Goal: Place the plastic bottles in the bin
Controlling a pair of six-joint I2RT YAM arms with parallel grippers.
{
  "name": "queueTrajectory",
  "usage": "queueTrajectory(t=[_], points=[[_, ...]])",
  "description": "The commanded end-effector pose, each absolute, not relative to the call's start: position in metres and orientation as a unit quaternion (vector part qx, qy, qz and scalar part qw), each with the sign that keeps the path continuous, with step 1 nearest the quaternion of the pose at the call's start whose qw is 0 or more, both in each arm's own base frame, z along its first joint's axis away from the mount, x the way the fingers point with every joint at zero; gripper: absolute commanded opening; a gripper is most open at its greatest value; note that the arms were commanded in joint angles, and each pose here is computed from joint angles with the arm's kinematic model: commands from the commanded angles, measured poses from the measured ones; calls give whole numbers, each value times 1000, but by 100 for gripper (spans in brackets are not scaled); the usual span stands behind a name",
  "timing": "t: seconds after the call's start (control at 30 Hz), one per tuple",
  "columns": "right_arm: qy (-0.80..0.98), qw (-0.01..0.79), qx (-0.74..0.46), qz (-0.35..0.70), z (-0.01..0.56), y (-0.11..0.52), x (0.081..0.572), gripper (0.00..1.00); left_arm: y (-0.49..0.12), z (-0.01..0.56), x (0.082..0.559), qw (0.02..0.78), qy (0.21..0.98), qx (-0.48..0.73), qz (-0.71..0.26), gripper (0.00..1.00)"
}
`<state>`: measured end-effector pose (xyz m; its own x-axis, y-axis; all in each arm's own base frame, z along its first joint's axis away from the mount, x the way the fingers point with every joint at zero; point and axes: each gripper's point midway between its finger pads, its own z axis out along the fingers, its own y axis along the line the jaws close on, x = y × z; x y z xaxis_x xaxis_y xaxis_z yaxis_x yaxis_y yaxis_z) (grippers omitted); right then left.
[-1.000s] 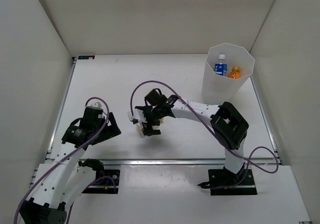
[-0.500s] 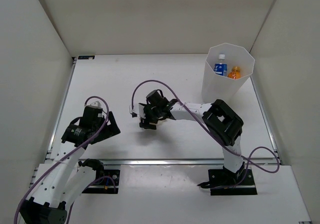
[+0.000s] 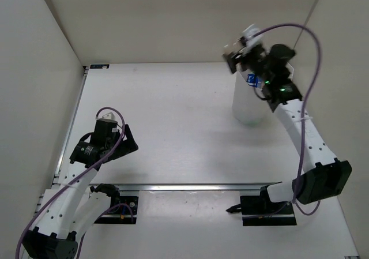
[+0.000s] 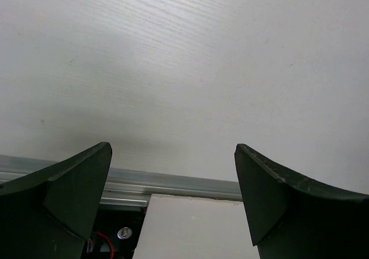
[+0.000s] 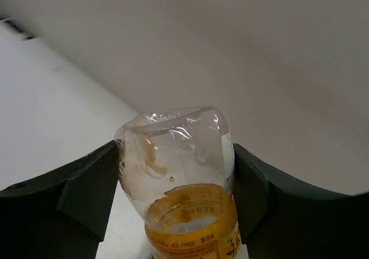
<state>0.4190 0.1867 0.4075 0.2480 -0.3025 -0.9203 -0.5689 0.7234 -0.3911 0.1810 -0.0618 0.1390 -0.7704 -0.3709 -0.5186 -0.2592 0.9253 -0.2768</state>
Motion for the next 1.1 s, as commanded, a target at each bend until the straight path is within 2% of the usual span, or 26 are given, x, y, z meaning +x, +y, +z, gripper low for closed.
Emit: queueTrajectory(t=[0.0,0.1,0.13,0.17,0.2,0.23,0.27,0.37,0.47,0.53,0.63,0.7,0.8,0.83,0.87,0.93,1.07], points=[[630,723,-262,108,430,119,438,45,-60,159,193,326,925,-169,-95,99],[675,693,-211,136,407,80,464,45,-63,158,198,324,926,-169,-100,98],[685,693,-185,128,407,55,470,50,-64,159,200,325,925,-166,-102,98],[691,684,-181,149,401,55,472,62,-65,159,200,322,926,-170,-100,99],[690,683,-181,157,400,55,470,69,-64,162,203,329,923,-173,-102,99],[695,680,-173,156,394,53,472,81,-63,164,204,334,921,-173,-101,99],[694,682,-172,153,395,56,469,99,-62,167,206,337,920,-175,-99,99],[695,696,-132,123,411,52,468,100,-58,179,213,350,916,-174,-90,99],[690,707,-96,121,439,53,446,99,-55,187,215,355,916,-167,-79,99],[683,714,-102,115,455,74,421,100,-56,192,218,361,914,-166,-81,99],[716,679,-110,116,444,106,393,99,-54,194,217,364,914,-164,-78,99],[762,624,-112,132,417,124,374,100,-53,197,218,368,913,-163,-75,98],[828,526,-158,115,336,169,323,99,-41,200,217,378,911,-157,-43,98],[838,519,-143,88,325,164,313,100,-27,203,215,383,908,-168,-9,99],[858,478,-172,82,290,178,293,99,-21,204,213,382,908,-169,9,99],[878,425,-188,112,260,192,262,99,-1,210,208,388,903,-178,53,99],[924,308,-180,135,202,192,219,99,4,201,197,378,908,-172,61,99]])
